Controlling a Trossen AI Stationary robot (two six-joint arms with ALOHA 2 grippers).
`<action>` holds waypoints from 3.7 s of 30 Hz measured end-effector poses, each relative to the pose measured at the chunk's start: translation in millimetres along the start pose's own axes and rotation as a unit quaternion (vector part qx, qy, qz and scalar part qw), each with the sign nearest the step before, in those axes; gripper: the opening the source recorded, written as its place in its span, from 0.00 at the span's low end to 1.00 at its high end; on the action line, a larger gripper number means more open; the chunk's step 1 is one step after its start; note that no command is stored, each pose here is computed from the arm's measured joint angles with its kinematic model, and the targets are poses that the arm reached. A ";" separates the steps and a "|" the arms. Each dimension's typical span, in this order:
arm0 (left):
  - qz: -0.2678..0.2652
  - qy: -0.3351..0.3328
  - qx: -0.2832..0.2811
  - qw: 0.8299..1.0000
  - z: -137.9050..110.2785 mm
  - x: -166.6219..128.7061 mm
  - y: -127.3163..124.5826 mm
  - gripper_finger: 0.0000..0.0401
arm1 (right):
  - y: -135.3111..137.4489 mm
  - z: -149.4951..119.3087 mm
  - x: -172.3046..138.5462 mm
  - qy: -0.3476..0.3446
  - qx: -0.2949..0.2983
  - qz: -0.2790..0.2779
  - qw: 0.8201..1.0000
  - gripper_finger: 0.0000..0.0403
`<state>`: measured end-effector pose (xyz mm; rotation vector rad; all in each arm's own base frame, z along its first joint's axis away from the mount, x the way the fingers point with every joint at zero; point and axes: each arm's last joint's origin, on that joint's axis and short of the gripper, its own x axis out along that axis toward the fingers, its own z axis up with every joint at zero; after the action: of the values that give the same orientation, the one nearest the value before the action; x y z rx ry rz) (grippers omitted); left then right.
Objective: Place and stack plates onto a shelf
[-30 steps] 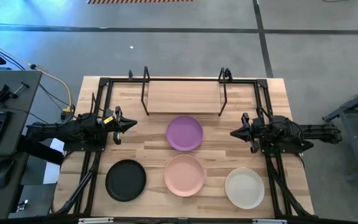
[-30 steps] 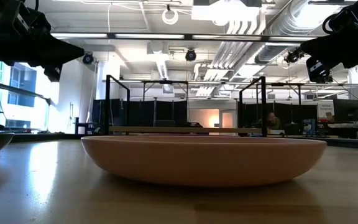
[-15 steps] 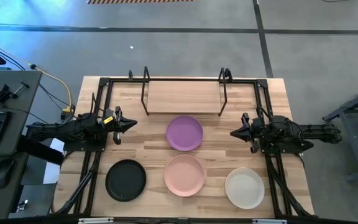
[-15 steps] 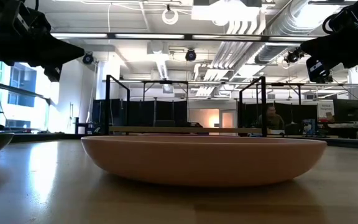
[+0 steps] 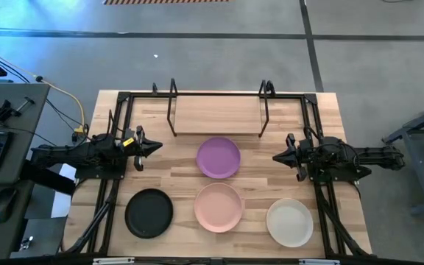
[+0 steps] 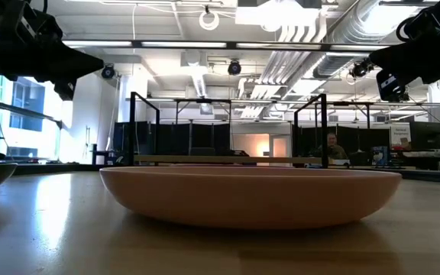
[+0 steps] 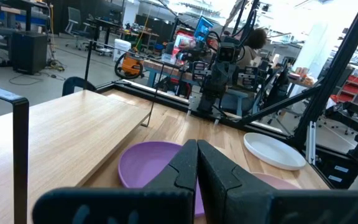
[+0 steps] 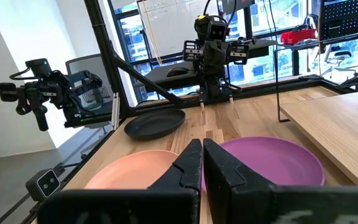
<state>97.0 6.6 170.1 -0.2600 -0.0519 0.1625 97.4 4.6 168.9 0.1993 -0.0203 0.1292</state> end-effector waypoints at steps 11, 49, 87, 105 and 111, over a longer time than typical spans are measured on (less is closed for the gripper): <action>0.000 0.000 0.000 1.000 0.0 0.0 0.0 0.00 | 4.9 24.0 -3.1 -0.124 0.056 0.028 0.990 0.00; 0.000 0.000 0.000 1.000 0.0 0.0 0.0 0.00 | 69.5 30.6 44.9 0.557 0.316 -0.129 0.757 0.49; 0.000 0.000 0.000 1.000 0.1 0.0 0.0 0.00 | 108.1 -21.2 88.6 0.653 0.151 -0.149 0.727 0.38; 0.000 0.000 0.000 1.000 0.0 0.0 0.0 0.00 | 103.0 -33.8 83.4 0.666 0.052 -0.062 0.742 0.38; 0.000 0.000 0.000 1.000 0.0 0.0 0.0 0.00 | 110.5 -35.7 80.8 0.668 0.009 -0.016 0.744 0.38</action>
<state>97.0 6.6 170.2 -0.2600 -0.0524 0.1623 163.4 129.3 158.2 0.0870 1.4401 0.2162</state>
